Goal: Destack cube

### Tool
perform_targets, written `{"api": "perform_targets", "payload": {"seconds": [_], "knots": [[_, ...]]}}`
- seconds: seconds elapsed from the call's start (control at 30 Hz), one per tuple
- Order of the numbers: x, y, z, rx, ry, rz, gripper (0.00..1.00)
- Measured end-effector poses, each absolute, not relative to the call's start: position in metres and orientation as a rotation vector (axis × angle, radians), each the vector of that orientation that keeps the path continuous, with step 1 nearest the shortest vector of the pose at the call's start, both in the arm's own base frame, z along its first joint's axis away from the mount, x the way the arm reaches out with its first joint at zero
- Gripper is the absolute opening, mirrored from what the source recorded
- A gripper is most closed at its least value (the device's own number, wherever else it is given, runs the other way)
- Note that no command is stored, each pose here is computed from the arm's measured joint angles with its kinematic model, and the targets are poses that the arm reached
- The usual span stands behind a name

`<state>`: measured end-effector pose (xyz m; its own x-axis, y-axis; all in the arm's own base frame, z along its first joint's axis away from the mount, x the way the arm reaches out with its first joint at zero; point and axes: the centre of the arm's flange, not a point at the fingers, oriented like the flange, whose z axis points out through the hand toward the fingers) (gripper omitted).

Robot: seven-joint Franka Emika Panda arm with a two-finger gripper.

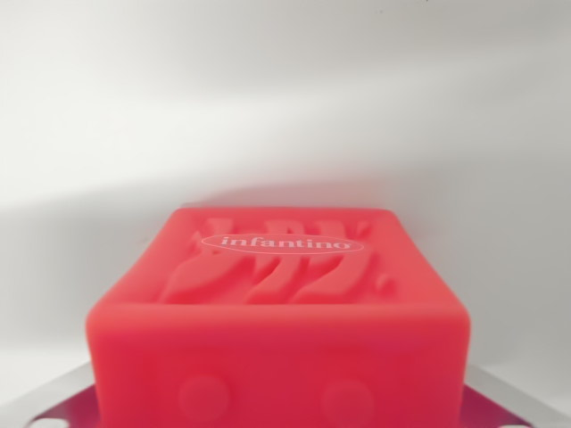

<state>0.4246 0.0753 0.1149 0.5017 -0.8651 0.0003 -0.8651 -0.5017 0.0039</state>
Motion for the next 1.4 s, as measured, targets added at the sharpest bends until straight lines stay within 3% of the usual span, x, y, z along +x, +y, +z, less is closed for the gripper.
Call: {"api": "perform_targets", "payload": {"seconds": [0.9, 1.4], "knots": [[0.425, 0.075, 0.116, 2.72, -1.567, -0.002, 1.0], [0.426, 0.076, 0.145, 2.722, -1.569, 0.001, 1.0]]}}
